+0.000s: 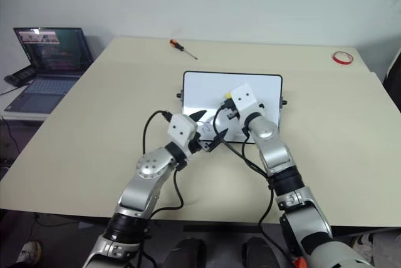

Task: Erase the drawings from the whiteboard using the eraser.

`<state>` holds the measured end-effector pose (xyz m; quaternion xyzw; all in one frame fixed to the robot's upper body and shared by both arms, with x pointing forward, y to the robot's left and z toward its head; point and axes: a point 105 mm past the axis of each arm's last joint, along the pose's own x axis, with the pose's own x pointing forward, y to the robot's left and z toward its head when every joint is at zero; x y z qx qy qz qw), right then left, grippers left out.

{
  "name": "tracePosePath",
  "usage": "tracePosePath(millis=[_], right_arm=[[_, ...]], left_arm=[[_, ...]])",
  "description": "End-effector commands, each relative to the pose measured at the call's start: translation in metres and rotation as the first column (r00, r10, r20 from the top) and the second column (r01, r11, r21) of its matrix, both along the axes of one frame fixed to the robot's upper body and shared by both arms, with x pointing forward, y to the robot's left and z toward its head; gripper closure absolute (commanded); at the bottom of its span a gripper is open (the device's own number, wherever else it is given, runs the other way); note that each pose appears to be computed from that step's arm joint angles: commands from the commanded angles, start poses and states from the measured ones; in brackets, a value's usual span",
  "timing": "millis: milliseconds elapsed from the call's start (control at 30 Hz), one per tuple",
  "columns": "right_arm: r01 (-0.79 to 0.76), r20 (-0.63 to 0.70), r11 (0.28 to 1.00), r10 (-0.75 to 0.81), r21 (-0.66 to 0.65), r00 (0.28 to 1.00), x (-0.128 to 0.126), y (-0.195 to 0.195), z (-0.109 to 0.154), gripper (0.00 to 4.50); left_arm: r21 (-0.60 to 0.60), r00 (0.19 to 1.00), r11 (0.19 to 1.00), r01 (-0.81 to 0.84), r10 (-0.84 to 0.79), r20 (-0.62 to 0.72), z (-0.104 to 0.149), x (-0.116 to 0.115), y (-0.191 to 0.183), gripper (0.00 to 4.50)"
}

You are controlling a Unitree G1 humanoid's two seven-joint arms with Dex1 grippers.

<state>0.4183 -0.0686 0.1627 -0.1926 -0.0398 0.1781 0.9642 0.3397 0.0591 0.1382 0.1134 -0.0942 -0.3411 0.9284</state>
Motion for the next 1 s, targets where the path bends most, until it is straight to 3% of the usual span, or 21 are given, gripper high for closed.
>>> tracePosePath(millis=[33, 300, 633, 1000], right_arm=[[0.145, -0.063, 0.987, -0.15, -0.072, 0.987, 0.003, -0.046, -0.024, 3.31], [0.144, -0.089, 0.98, -0.157, -0.137, 0.984, -0.014, -0.076, -0.036, 3.31], [0.104, -0.131, 0.982, -0.125, -0.16, 0.983, -0.034, -0.076, -0.048, 3.31], [-0.014, 0.004, 0.985, 0.013, 0.174, 1.0, -0.04, -0.052, 0.002, 3.31]], left_arm=[[-0.013, 0.999, 0.999, 0.031, -0.03, 0.045, 0.011, -0.002, -0.009, 0.0], [-0.017, 0.998, 0.999, 0.036, -0.035, 0.046, 0.01, -0.003, -0.011, 0.0], [-0.023, 0.998, 0.999, 0.042, -0.041, 0.05, 0.01, -0.002, -0.014, 0.0], [-0.036, 0.992, 0.992, 0.118, -0.116, 0.046, 0.01, -0.017, -0.014, 0.0]])
